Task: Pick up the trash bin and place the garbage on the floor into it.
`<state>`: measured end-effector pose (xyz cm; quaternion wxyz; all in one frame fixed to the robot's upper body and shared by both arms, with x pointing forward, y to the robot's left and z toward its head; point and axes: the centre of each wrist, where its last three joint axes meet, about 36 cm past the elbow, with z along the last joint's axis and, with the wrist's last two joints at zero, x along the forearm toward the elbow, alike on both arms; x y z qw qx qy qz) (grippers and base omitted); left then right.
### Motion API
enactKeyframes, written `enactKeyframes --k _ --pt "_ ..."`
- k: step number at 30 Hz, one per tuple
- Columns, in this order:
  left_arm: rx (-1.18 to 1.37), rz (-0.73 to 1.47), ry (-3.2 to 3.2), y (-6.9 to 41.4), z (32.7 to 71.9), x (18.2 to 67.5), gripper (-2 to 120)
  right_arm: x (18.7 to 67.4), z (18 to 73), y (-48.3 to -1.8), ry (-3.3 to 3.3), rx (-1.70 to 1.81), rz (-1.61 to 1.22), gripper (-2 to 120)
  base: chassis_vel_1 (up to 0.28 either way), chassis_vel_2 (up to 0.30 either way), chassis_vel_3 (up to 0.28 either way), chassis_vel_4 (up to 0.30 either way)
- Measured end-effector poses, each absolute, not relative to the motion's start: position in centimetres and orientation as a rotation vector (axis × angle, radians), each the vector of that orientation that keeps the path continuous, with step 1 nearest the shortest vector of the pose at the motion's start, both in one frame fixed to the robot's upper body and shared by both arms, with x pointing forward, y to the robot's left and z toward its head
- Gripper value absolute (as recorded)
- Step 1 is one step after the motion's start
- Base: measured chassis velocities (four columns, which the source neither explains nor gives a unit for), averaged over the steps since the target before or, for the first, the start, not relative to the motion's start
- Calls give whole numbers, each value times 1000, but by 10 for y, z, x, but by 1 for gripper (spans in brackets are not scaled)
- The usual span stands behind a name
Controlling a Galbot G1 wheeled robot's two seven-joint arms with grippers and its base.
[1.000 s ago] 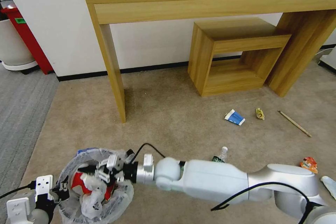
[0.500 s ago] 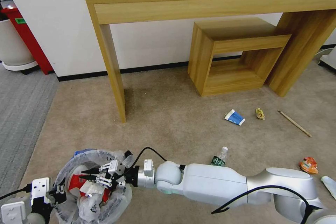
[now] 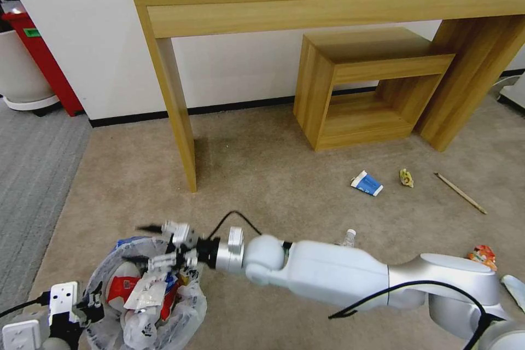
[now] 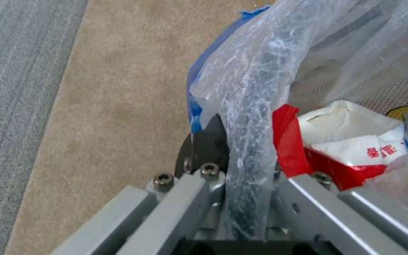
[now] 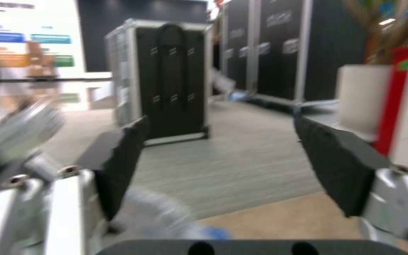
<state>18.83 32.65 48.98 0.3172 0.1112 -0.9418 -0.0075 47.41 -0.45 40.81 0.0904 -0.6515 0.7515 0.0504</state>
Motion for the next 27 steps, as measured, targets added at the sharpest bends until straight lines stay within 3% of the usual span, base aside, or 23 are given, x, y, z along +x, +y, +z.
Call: enactKeyframes --k 3,8,14,23,27 --pt "283 -10 -2476 325 489 189 0 500 432 -42 2302 -1794 116 96 0 0 0 0" --pt "255 -5 -2481 325 488 192 0 525 455 -108 2472 -1534 11 100 0 0 0 0" --pt "203 -20 -2491 323 486 199 0 513 447 -182 2849 -914 -84 100 0 0 0 0" --pt "140 -44 -2495 322 493 208 0 497 419 -251 2979 -495 -244 100 0 0 0 0" --pt "119 -45 -2509 321 497 211 0 466 387 -280 3040 -323 -241 100 0 0 0 0"
